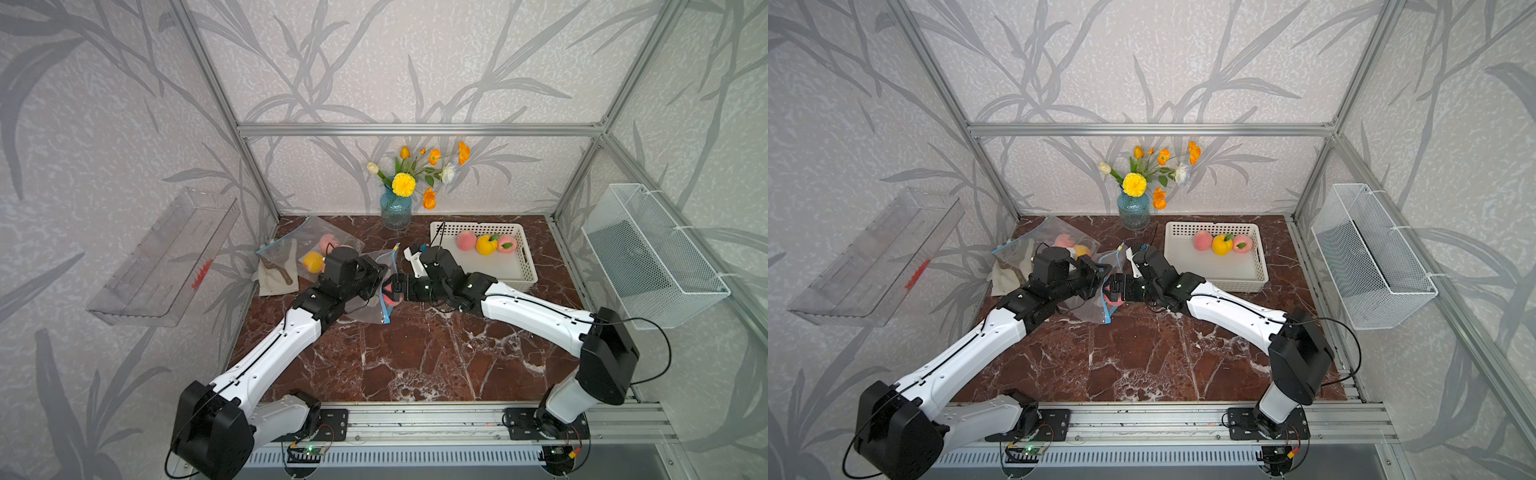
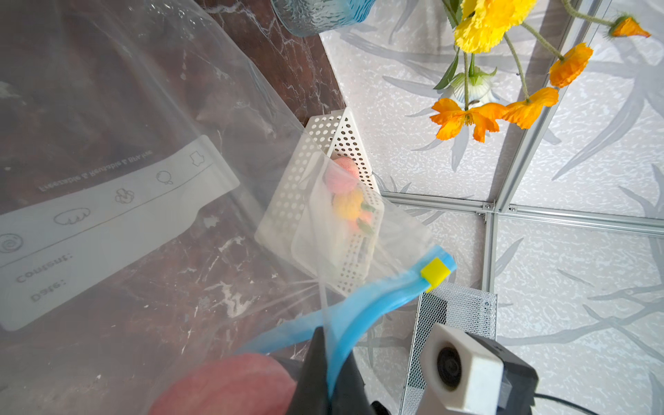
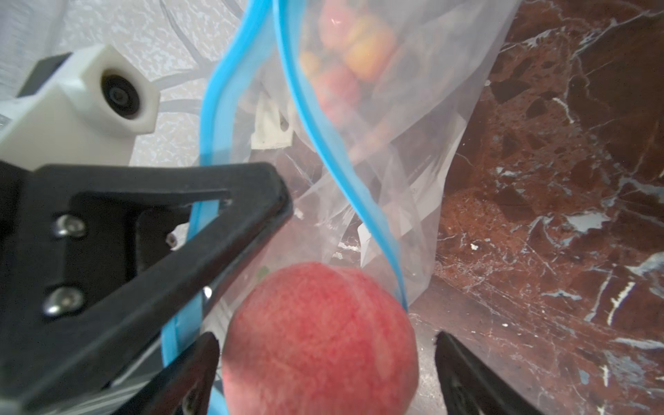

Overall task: Place the peach in a zip-top bag and seal the zipper
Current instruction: Place the peach in the zipper food storage bag.

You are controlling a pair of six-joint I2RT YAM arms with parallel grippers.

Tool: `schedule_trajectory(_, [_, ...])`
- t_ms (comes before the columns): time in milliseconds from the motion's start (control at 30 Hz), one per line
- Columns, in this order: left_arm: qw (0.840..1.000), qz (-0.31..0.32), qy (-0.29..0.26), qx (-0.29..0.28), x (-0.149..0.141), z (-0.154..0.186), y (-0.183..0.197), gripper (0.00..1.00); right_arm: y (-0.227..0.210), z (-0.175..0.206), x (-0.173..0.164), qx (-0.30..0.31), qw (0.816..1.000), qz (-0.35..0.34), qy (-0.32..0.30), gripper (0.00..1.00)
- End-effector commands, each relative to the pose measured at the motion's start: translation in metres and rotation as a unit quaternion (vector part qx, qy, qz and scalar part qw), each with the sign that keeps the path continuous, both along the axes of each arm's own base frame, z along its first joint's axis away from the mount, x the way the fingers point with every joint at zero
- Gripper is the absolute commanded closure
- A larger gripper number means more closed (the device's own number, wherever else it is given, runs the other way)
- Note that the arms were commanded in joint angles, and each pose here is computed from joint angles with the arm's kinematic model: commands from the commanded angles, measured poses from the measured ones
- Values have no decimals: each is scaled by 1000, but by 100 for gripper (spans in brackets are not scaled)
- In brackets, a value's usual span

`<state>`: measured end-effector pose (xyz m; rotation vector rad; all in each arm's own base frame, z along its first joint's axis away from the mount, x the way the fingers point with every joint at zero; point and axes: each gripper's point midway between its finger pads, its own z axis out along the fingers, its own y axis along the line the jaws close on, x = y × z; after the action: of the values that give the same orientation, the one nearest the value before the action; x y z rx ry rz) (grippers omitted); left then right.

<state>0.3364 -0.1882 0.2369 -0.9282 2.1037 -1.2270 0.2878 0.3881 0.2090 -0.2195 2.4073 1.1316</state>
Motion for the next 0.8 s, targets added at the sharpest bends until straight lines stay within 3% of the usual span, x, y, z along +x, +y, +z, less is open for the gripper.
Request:
schedule_trajectory(0, [1000,16,-15,-10,2,10,6,100,1,31,-3,57,998,4,-7,7])
schedule_trajectory(233, [1000,20,-11,-20,4,7,5,100,7,22,-5,82,996,-1,40,16])
schedule_trajectory(400, [999,15,-8,-27,5,7,2,100,10,7,1,65,997,-5,45,26])
schedule_trajectory(567, [999,9,-9,-40,4,10,-2,100,15,-1,9,59,998,-11,18,34])
schedule_trajectory(767, [999,4,-8,-49,4,12,-5,100,16,-14,21,-9,998,-36,-53,36])
